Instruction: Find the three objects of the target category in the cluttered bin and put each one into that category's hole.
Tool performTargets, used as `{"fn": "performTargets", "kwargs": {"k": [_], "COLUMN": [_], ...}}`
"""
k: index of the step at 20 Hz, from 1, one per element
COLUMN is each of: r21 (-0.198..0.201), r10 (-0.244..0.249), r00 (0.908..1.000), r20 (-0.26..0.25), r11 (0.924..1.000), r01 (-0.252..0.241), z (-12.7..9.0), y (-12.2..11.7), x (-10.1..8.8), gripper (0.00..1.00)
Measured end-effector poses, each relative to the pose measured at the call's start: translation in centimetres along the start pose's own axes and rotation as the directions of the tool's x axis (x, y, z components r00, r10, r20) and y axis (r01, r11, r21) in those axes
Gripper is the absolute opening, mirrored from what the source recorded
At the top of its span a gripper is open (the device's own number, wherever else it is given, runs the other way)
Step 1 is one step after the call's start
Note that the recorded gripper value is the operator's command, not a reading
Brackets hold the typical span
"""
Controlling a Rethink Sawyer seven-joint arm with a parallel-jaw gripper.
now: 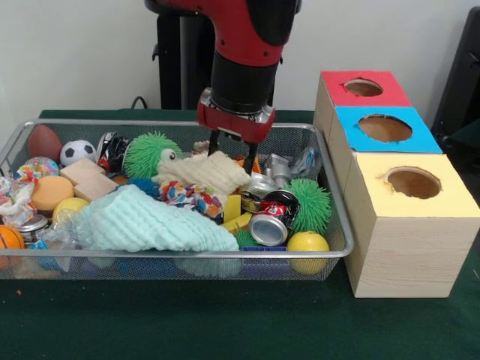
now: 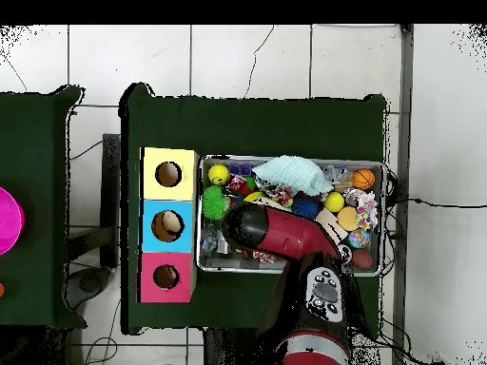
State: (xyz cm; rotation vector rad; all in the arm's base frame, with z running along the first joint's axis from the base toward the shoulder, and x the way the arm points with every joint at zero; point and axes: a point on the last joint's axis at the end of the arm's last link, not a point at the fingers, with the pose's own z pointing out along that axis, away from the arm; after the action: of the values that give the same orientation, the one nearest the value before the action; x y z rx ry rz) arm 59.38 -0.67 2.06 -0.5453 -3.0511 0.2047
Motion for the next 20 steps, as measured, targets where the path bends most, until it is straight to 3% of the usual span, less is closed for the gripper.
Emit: {"fn": "performTargets", "kwargs": {"k": [14,20], "r21": [-0.008,-0.024], "r10": [0.036,0.111], "r00": [0.9992,0.9938], "r20": [0.018,0.009], "r11": [0.9993,0.9935], "r01": [-0.036,-0.111], "z": [2.1,3.0], "y": [0.4,-3.6], "x": [-3.1,-4.9], "gripper": [1.0,1.0]}}
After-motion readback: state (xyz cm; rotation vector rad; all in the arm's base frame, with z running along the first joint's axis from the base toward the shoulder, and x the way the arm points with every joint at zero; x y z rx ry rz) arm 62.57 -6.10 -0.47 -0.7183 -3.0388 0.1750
